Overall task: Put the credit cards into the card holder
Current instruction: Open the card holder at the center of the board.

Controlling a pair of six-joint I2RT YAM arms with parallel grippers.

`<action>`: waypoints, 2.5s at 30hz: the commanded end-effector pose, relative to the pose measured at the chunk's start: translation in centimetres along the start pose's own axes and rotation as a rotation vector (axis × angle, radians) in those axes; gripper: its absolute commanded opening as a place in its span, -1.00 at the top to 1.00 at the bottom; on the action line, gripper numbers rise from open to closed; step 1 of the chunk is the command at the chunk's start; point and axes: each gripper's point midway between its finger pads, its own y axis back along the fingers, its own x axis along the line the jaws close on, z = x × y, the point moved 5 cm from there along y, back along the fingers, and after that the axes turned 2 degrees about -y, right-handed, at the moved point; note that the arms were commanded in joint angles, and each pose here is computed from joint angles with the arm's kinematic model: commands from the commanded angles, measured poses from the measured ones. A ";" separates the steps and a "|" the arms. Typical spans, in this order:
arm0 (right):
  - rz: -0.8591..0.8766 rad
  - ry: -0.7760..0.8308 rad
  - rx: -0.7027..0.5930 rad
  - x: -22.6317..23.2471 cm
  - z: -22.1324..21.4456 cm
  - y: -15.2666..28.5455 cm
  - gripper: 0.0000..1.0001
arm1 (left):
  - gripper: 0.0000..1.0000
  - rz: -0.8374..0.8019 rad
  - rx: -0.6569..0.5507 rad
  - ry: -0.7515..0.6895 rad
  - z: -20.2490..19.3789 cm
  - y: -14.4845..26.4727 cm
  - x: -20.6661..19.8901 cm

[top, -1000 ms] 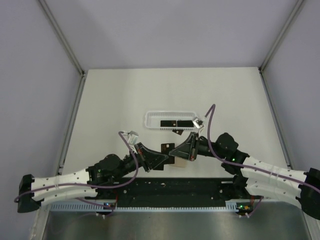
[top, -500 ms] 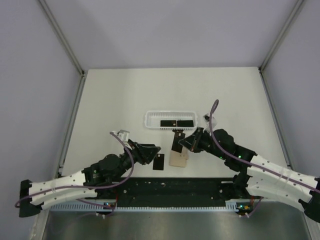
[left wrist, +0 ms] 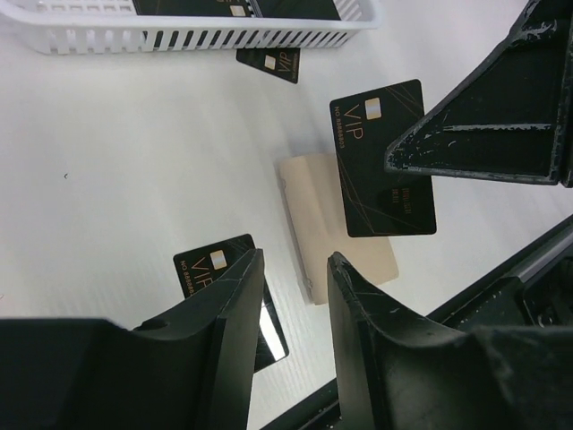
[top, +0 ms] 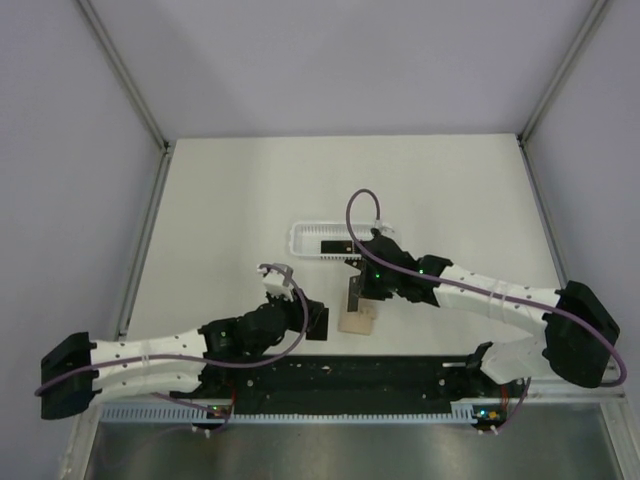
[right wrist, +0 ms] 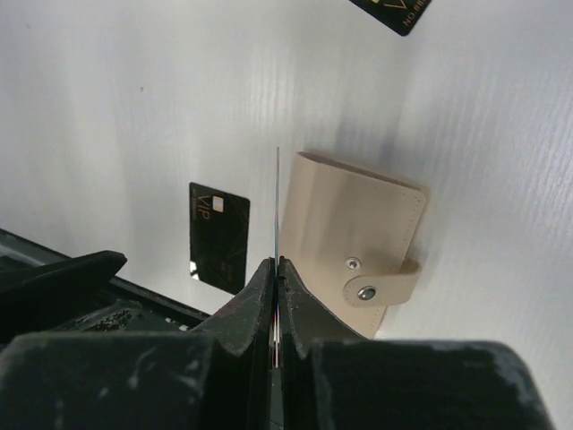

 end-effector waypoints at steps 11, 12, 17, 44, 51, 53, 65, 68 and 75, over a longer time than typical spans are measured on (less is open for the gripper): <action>-0.266 -0.004 0.033 -4.1 -1.0 1.4 1.00 | 0.27 -0.077 0.035 -0.028 0.4 -3.0 -3.5; -0.277 0.000 0.033 -4.4 -1.1 1.5 1.00 | 0.28 -0.077 0.042 -0.034 0.3 -3.2 -3.5; -0.295 0.003 0.021 -5.1 -1.1 2.4 1.00 | 0.32 -0.084 0.064 -0.037 0.0 -3.8 -3.9; -0.006 -0.127 0.014 -5.9 -2.5 1.3 1.00 | 0.53 -0.065 0.142 -0.053 -1.8 -4.4 -3.0; 0.039 -0.146 0.021 -5.8 -2.6 1.2 1.00 | 0.55 -0.056 0.162 -0.051 -2.3 -4.5 -2.8; 0.054 -0.152 0.021 -5.7 -2.6 1.2 1.00 | 0.56 -0.053 0.167 -0.047 -2.6 -4.5 -2.6; 0.140 -0.196 -0.012 -5.6 -2.4 1.6 1.00 | 0.66 0.048 0.191 -0.016 -3.7 -4.6 -0.6; 0.172 -0.205 -0.019 -5.4 -2.3 1.7 1.00 | 0.67 0.086 0.203 -0.007 -4.0 -4.8 0.1; 0.259 -0.219 -0.029 -4.7 -2.2 1.9 1.00 | 0.69 0.078 0.256 -0.028 -4.9 -5.5 0.0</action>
